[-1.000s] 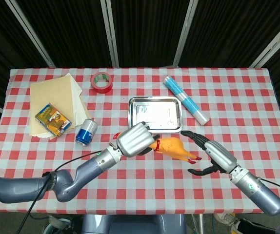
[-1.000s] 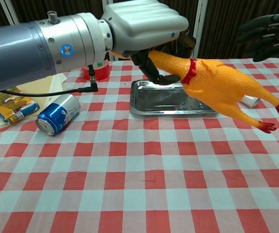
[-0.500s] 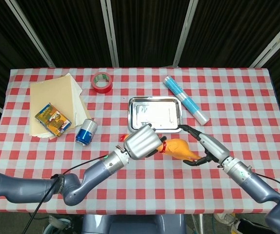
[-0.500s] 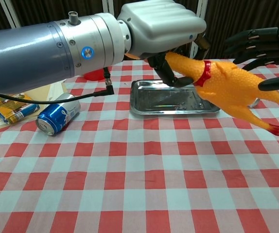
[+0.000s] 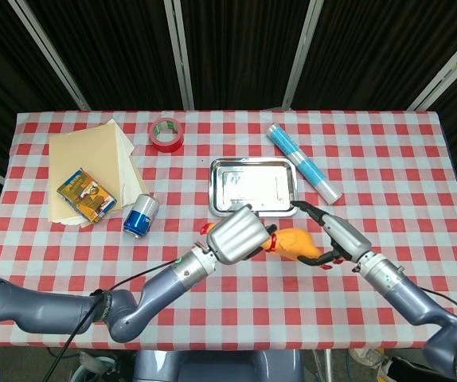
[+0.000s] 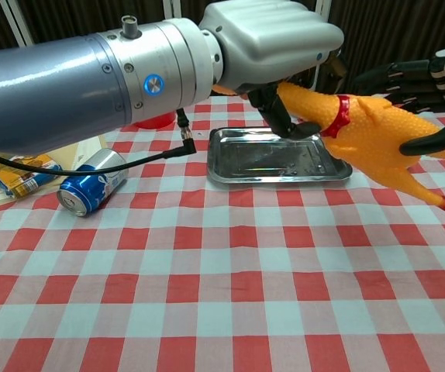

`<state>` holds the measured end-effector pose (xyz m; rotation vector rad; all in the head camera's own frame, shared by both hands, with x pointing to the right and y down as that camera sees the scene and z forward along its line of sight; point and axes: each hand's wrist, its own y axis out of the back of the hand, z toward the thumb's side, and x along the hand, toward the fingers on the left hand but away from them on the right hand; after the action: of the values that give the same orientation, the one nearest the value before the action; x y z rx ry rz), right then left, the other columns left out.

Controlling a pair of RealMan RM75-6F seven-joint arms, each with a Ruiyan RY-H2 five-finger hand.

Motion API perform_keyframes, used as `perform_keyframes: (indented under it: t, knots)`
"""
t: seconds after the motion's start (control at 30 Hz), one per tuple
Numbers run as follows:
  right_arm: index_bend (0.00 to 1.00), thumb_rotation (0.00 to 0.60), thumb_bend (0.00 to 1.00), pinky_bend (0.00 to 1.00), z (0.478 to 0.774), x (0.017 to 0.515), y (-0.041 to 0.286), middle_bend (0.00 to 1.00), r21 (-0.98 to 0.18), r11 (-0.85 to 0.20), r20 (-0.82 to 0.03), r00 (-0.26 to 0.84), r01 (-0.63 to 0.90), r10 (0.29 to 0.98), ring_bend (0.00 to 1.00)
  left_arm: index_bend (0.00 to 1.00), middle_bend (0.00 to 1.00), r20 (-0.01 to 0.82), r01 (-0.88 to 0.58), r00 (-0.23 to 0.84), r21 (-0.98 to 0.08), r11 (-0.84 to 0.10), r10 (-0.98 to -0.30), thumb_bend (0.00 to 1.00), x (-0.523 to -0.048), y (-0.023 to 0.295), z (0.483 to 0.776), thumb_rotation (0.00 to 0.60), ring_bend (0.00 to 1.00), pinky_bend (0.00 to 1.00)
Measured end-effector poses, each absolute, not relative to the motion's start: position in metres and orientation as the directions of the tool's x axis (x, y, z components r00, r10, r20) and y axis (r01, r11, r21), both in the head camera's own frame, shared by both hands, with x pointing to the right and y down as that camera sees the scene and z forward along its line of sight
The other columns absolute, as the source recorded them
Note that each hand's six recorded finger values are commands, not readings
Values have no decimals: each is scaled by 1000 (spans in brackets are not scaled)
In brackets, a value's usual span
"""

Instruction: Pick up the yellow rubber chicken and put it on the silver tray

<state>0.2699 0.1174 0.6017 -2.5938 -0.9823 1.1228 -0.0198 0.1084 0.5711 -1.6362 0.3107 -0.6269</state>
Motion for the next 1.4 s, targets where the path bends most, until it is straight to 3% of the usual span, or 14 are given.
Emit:
perform_keyframes:
  t: [0.33,0.43,0.7,0.97,1.2,1.3,1.4]
  knots:
    - [0,600,240,112,607,268,119,78,-377,-776,-606,500,505,619,105,707,764,216,154,806,-976,-156,-551,816,-19,105,570,600,662,668]
    - [61,600,240,160,609,268,119,134,-379,-776,-609,496,504,619,165,707,764,216,156,806,-976,-155,-551,816,-18,106,570,600,662,668]
    - [439,600,239,414,613,270,115,402,-382,-765,-616,475,518,629,446,707,764,222,154,805,-974,-168,-549,812,-17,108,572,600,662,668]
    - [755,600,243,626,618,270,110,612,-389,-748,-616,452,538,646,665,707,764,220,141,803,-973,-182,-553,810,-18,107,571,600,662,668]
    - [979,600,371,845,619,272,107,804,-409,-733,-613,432,544,662,878,707,763,213,133,804,-974,-182,-555,810,-19,105,570,600,663,668]
    - [989,600,390,871,619,273,105,831,-421,-725,-609,422,546,671,903,707,763,214,133,804,-974,-183,-554,809,-19,105,570,600,662,668]
    - [852,600,390,808,619,273,104,808,-429,-714,-604,412,553,682,822,706,763,214,135,804,-974,-181,-554,809,-19,105,570,600,663,668]
